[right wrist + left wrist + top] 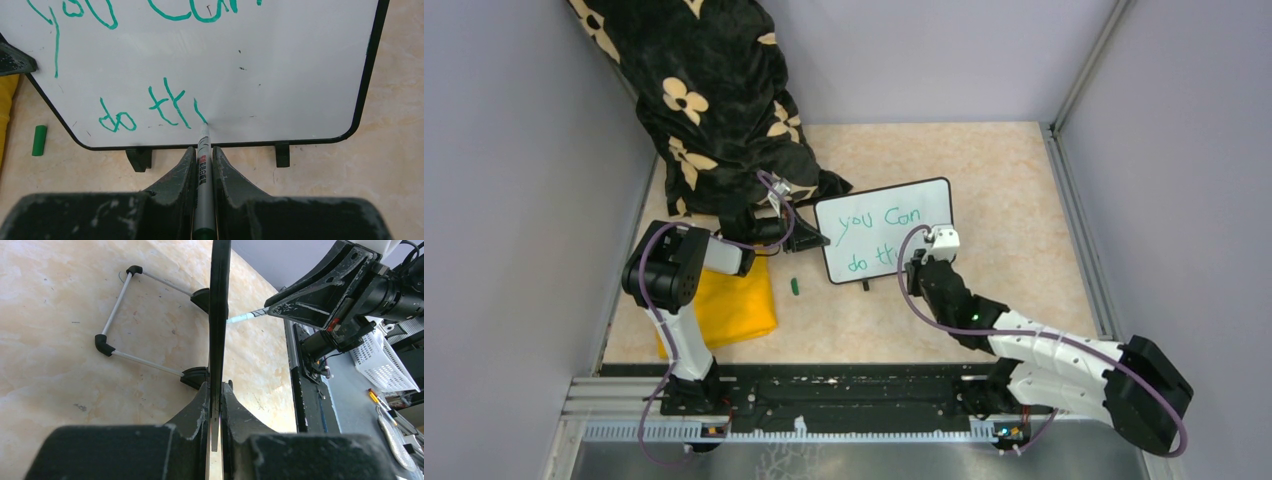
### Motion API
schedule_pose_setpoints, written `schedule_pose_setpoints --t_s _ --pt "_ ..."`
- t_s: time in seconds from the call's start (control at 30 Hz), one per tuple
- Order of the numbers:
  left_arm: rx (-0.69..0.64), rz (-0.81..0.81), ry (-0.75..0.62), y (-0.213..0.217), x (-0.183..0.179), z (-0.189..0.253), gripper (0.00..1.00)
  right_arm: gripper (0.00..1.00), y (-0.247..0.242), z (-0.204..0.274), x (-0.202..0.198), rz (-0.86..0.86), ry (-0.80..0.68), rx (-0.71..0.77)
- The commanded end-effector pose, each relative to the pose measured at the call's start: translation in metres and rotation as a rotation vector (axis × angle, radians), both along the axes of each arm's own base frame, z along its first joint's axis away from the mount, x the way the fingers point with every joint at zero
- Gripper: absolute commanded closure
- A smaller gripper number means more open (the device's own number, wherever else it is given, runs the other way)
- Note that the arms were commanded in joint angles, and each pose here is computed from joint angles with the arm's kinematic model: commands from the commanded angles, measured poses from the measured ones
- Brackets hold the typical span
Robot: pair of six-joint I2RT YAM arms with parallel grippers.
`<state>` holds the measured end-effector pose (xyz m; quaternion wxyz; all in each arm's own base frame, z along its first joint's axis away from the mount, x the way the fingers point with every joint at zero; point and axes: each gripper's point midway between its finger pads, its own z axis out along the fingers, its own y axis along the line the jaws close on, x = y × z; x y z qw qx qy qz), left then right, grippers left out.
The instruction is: Write a sentence on the whiteboard
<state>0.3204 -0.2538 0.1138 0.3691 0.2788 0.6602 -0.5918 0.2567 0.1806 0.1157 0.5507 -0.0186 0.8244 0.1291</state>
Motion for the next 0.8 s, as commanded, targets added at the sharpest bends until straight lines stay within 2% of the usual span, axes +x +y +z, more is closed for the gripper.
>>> schedule_pose_setpoints --t_s 0.0,0.23,0.77 --pt "0.051 -0.007 0.119 -0.006 -0.012 -0.031 1.0 1.0 0.008 0.037 0.007 0.006 -0.071 0.087" --pt "0.051 -0.008 0.12 -0.006 -0.012 -0.031 1.0 1.0 0.015 0.063 0.016 0.012 -0.126 0.11" --pt "0.052 -0.008 0.122 -0.006 -0.012 -0.032 1.0 1.0 0.025 0.065 0.026 0.014 -0.137 0.104"
